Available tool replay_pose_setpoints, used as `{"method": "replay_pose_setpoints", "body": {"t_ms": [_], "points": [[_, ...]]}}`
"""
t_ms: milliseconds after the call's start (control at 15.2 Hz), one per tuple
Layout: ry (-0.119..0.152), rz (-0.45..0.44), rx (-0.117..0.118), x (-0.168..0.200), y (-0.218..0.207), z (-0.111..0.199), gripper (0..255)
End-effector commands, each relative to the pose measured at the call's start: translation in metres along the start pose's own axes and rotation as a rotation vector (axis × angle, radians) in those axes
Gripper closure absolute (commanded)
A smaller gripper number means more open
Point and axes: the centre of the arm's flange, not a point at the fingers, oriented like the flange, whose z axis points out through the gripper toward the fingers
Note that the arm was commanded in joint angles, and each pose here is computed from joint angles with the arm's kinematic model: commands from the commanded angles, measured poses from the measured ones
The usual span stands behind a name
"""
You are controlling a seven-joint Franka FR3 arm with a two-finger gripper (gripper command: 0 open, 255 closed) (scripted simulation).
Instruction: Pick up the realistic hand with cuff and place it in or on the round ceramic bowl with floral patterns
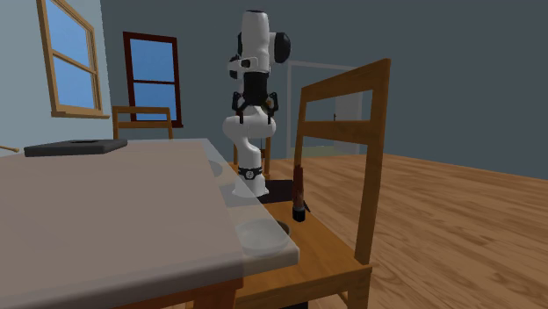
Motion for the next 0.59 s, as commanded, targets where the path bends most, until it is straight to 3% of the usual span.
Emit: {"method": "replay_pose_setpoints", "body": {"t_ms": [0, 528], "points": [[-0.016, 0.023, 0.021, 0.008, -0.011, 0.022, 0], [-0.081, 0.107, 0.102, 0.047, -0.063, 0.101, 0]]}}
